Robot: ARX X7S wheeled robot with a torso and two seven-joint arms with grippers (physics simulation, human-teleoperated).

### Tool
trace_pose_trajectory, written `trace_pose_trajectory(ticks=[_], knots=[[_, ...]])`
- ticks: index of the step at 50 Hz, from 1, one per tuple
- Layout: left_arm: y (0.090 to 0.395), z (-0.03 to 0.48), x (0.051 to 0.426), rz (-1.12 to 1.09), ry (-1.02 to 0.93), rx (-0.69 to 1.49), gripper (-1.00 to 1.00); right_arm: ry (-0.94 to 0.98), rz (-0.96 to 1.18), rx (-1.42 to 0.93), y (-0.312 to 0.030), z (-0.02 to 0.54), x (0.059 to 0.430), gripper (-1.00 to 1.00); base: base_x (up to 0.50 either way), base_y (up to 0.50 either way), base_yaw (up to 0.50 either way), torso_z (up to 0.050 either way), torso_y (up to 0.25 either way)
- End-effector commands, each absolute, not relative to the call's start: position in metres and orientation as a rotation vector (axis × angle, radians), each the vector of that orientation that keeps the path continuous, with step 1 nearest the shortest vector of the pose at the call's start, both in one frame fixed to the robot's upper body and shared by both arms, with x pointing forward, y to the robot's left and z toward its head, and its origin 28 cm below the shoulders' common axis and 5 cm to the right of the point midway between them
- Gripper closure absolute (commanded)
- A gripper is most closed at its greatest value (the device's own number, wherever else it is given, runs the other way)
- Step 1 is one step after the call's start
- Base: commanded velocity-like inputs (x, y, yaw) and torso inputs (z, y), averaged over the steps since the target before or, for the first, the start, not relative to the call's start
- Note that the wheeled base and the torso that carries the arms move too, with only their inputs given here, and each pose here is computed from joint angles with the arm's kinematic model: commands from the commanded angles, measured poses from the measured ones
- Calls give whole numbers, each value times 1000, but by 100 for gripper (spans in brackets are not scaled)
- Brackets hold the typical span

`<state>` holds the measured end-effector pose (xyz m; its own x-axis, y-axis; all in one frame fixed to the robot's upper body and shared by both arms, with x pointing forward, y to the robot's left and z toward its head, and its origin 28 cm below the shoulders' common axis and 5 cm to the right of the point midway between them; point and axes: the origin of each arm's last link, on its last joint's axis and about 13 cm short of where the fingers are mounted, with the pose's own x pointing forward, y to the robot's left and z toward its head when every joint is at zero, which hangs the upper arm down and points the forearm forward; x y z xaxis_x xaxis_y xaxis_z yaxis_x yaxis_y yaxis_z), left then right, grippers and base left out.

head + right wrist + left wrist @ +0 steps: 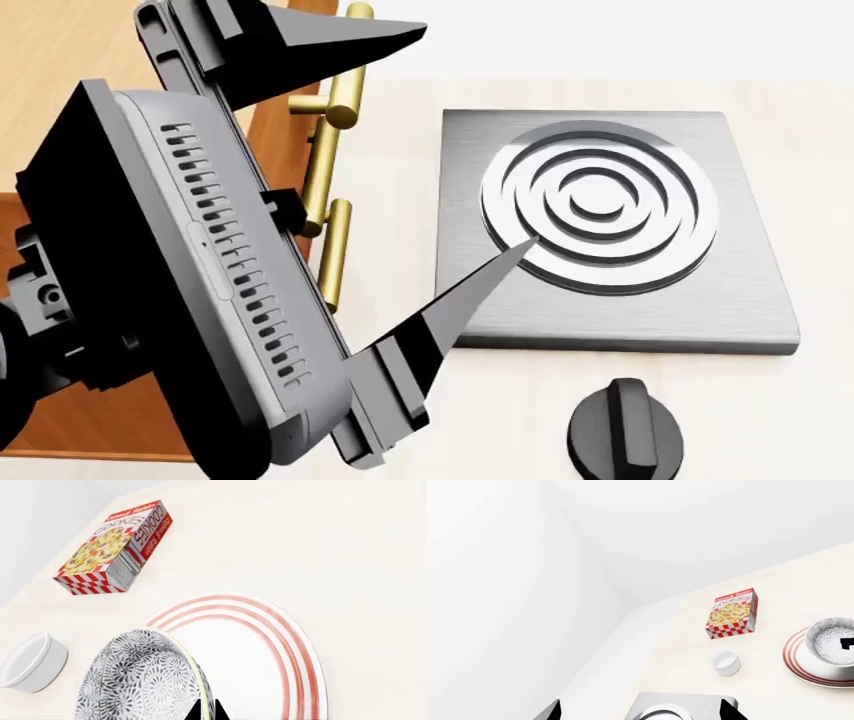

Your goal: Pick the akita bowl on the wooden cabinet and place it on the plate.

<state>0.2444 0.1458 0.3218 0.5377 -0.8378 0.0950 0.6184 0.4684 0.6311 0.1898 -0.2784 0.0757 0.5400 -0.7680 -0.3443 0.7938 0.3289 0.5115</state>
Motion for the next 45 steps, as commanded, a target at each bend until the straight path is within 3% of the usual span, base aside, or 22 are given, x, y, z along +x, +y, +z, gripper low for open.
trace_pose_trajectory(ticks=[1,45], knots=[[146,321,245,-926,-422,578,-100,38,-1022,676,-280,73,192,100,0,0,0,0,0],[147,316,246,-922,-414,575,-100,65,-1030,651,-283,66,201,100,0,0,0,0,0]])
